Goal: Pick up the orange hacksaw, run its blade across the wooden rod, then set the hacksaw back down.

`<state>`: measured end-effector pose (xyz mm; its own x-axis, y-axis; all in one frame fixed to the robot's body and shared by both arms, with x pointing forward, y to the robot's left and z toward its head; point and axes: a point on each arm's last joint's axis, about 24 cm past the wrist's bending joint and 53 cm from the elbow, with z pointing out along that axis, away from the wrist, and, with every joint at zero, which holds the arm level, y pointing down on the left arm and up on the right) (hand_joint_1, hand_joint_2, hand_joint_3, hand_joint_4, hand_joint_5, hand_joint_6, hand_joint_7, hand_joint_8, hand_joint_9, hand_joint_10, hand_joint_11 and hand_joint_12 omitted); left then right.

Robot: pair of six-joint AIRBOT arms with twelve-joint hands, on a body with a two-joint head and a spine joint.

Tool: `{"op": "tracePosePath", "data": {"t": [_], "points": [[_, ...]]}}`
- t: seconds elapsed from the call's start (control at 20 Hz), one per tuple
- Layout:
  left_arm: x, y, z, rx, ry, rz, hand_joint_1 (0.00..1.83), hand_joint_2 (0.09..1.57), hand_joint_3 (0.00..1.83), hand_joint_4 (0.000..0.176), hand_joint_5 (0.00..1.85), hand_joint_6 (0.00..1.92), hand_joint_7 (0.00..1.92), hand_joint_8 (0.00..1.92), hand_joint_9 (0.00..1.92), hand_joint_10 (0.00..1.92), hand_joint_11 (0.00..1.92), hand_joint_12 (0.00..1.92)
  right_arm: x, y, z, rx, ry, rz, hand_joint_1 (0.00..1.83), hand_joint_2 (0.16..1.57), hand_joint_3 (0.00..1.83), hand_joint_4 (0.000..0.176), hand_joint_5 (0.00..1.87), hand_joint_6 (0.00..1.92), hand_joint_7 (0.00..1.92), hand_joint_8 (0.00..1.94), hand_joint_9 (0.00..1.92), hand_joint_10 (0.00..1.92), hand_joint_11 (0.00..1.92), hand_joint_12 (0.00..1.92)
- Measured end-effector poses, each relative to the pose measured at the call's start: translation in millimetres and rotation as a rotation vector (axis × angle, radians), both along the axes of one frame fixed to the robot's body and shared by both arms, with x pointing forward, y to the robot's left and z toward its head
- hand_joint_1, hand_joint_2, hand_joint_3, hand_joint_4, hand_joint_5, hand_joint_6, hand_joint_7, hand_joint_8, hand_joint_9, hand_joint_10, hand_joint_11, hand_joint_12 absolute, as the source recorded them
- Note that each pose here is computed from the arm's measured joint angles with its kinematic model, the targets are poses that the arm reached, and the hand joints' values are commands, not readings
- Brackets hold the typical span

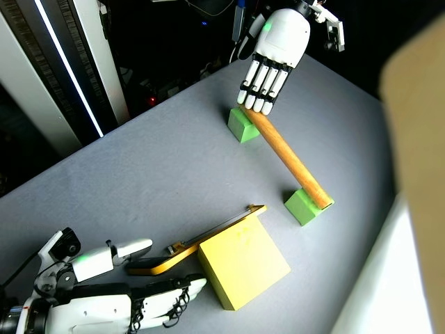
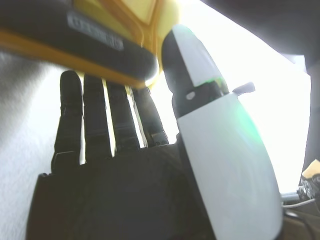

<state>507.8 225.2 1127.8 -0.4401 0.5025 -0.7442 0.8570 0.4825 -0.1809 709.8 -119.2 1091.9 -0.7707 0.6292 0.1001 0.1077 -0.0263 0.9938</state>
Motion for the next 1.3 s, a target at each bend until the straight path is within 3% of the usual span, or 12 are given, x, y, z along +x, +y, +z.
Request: {"op": "tracePosePath", "data": {"t": [0.1, 0.35, 0.5, 0.85, 0.9, 1.0, 1.05, 1.1, 1.15, 1.2, 1.25, 1.3], "points": [[0.1, 0.1, -0.1, 0.000, 0.000, 0.000, 0.00, 1.26, 0.00, 0.000, 0.10, 0.00, 0.08, 0.00, 0.10, 0.00, 0.00, 0.36, -0.5, 4.0, -0.6, -0.007, -0.002, 0.008, 0.79, 1.24, 0.00, 0.000, 0.18, 0.01, 0.19, 0.01, 0.19, 0.01, 0.00, 0.73], [0.1, -0.4, 0.5, -0.003, 0.000, 0.001, 0.00, 1.26, 0.00, 0.000, 0.11, 0.00, 0.08, 0.00, 0.10, 0.00, 0.00, 0.35, -0.9, 9.6, -4.2, -0.027, 0.000, 0.017, 0.73, 1.28, 0.01, 0.000, 0.16, 0.00, 0.18, 0.00, 0.19, 0.00, 0.00, 0.73], [0.1, -0.4, 0.5, -0.003, 0.000, 0.001, 0.00, 1.26, 0.00, 0.000, 0.11, 0.00, 0.08, 0.00, 0.10, 0.00, 0.00, 0.35, -0.8, 11.3, -5.9, -0.031, 0.003, 0.017, 0.90, 1.26, 0.00, 0.000, 0.17, 0.00, 0.18, 0.00, 0.21, 0.00, 0.00, 0.76], [0.0, -0.5, 0.5, -0.003, 0.001, 0.001, 0.00, 1.26, 0.00, 0.000, 0.10, 0.00, 0.06, 0.00, 0.09, 0.00, 0.00, 0.31, -2.9, 21.4, -6.9, -0.035, 0.002, 0.031, 0.93, 1.26, 0.00, 0.000, 0.16, 0.00, 0.17, 0.01, 0.20, 0.01, 0.00, 0.73], [-0.1, -0.5, 0.5, -0.003, 0.001, 0.000, 0.00, 1.26, 0.00, 0.000, 0.10, 0.00, 0.07, 0.00, 0.09, 0.00, 0.00, 0.33, -3.8, 23.1, -7.8, -0.033, 0.006, 0.030, 0.95, 1.24, 0.00, 0.000, 0.21, 0.01, 0.25, 0.01, 0.29, 0.02, 0.00, 0.91], [-0.1, -0.5, 0.5, -0.003, 0.001, 0.000, 0.00, 1.27, 0.00, 0.000, 0.13, 0.00, 0.10, 0.00, 0.11, 0.00, 0.00, 0.39, -3.9, 24.7, -8.1, -0.027, 0.014, 0.022, 1.12, 1.16, 0.00, 0.000, 0.58, 0.03, 0.57, 0.02, 0.59, 0.03, 0.18, 1.11], [0.1, -0.2, 0.7, -0.004, 0.001, 0.002, 0.00, 1.26, 0.00, 0.000, 0.11, 0.00, 0.07, 0.00, 0.09, 0.00, 0.00, 0.35, -0.3, 22.8, -7.3, -0.019, 0.023, 0.004, 1.11, 1.21, 0.00, 0.000, 0.75, 1.02, 0.77, 0.03, 0.79, 0.05, 0.36, 1.14], [0.4, 0.6, 0.5, -0.003, 0.002, 0.003, 0.00, 1.27, 0.00, 0.000, 0.10, 0.00, 0.06, 0.00, 0.08, 0.00, 0.00, 0.34, 5.3, 19.4, -5.8, -0.015, 0.032, -0.022, 1.10, 1.23, 0.01, 0.000, 0.74, 1.28, 0.83, 0.04, 0.86, 0.06, 0.42, 1.17], [0.2, 0.8, 0.1, -0.002, 0.003, 0.003, 0.00, 1.26, 0.00, 0.000, 0.10, 0.00, 0.06, 0.00, 0.08, 0.00, 0.00, 0.35, 6.0, 19.1, -5.5, -0.015, 0.031, -0.024, 1.10, 1.24, 0.00, 0.000, 0.74, 1.31, 0.89, 0.04, 0.91, 0.07, 0.47, 1.18], [1.0, 2.2, 0.3, -0.002, 0.004, 0.007, 0.01, 1.26, 0.00, 0.000, 0.11, 0.00, 0.08, 0.00, 0.09, 0.00, 0.00, 0.40, 7.2, 18.7, -4.9, -0.021, 0.027, -0.027, 1.16, 1.20, 0.01, 0.000, 0.79, 1.31, 0.88, 0.90, 1.00, 0.10, 0.58, 1.17], [1.7, 4.6, -0.7, 0.005, 0.003, 0.009, 0.00, 1.27, 0.00, 0.000, 0.10, 0.00, 0.07, 0.00, 0.08, 0.00, 0.00, 0.39, 7.4, 18.9, -5.1, -0.027, 0.024, -0.027, 1.17, 1.20, 0.00, 0.000, 0.76, 1.33, 0.87, 1.12, 1.04, 0.12, 0.61, 1.19], [1.3, 5.0, -1.5, 0.007, 0.006, 0.010, 0.00, 1.27, 0.00, 0.000, 0.11, 0.00, 0.07, 0.00, 0.07, 0.00, 0.00, 0.36, 7.3, 19.0, -5.3, -0.031, 0.022, -0.026, 1.33, 1.17, 0.00, 0.000, 0.69, 1.23, 0.92, 1.08, 0.95, 1.07, 0.72, 1.23]]}}
